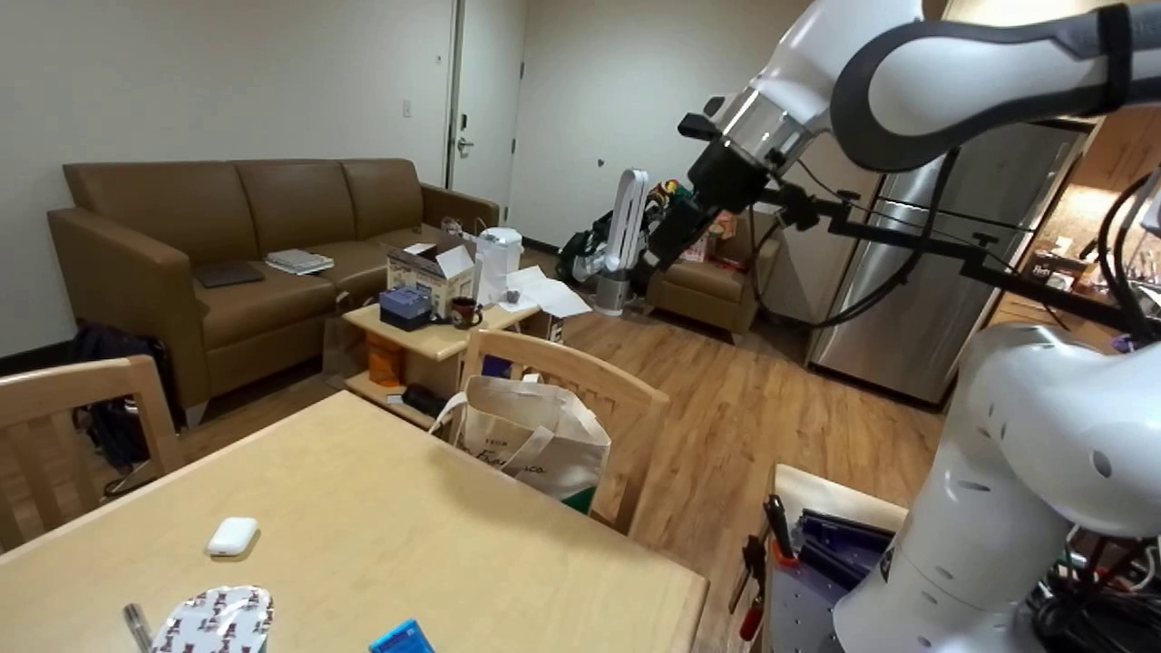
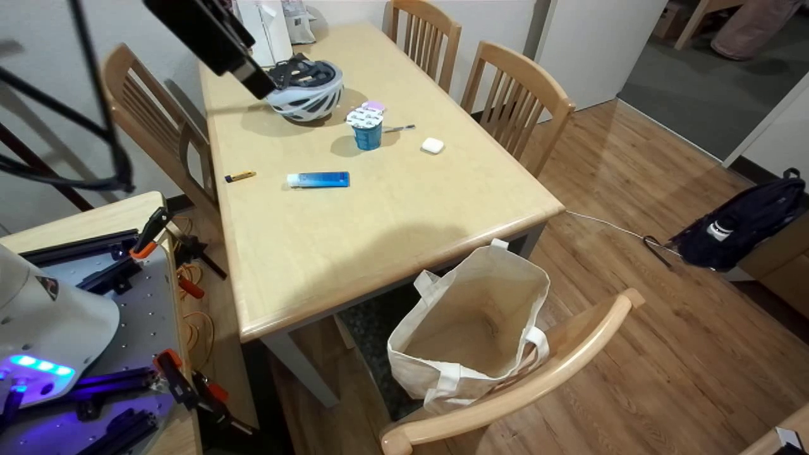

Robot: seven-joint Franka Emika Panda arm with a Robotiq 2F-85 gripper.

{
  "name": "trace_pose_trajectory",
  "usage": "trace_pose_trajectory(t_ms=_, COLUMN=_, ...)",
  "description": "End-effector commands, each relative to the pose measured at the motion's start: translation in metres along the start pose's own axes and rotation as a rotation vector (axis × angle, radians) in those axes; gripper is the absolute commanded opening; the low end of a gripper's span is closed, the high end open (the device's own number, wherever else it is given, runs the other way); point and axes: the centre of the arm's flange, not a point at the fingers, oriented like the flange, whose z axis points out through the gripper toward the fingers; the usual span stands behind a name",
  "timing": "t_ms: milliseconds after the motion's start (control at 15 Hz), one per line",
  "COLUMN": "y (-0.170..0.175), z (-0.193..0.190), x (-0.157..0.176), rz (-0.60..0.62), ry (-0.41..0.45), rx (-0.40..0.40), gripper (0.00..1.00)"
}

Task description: Put the blue tube upright

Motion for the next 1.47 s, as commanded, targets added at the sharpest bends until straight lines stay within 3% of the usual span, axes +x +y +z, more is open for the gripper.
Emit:
trace_pose_trajectory(t_ms=0, y=-0.037, z=0.065, x=0.013, rz=-0.057, ry=0.039, rx=0.188, gripper=1.0)
trace_pose_trajectory(t_ms=133, y=-0.065, z=0.088, x=0.014, rz=-0.054, ry=0.008, rx=0.287, gripper=1.0)
trace_pose_trajectory(t_ms=200, y=-0.073, z=0.098, x=0.011, rz=-0.04, ry=-0.039, rx=0.286, gripper=1.0)
trace_pose_trajectory(t_ms=267, y=-0.063, z=0.066, x=0.009, rz=-0.03, ry=-0.007, rx=0.24, gripper=1.0)
trace_pose_trajectory(t_ms=533, y=-0.082, z=0.088, x=0.007, rz=-0.015, ry=-0.061, rx=0.256, gripper=1.0)
trace_pose_trajectory(t_ms=800, y=-0.129, z=0.144, x=0.02, rz=0.023, ry=-0.133, rx=0.336, gripper=1.0)
trace_pose_trajectory(t_ms=1000, y=-0.168, z=0.191, x=0.013, rz=0.04, ry=-0.26, rx=0.397, gripper=1.0)
trace_pose_trajectory(t_ms=1133, y=-0.185, z=0.22, x=0.006, rz=0.042, ry=-0.348, rx=0.33, gripper=1.0)
trace_pose_trajectory(t_ms=1200, y=-0.191, z=0.236, x=0.001, rz=0.022, ry=-0.375, rx=0.352, gripper=1.0)
trace_pose_trajectory(t_ms=1267, y=-0.178, z=0.193, x=-0.014, rz=0.038, ry=-0.324, rx=0.35, gripper=1.0)
trace_pose_trajectory(t_ms=1400, y=-0.184, z=0.209, x=-0.017, rz=0.027, ry=-0.35, rx=0.328, gripper=1.0)
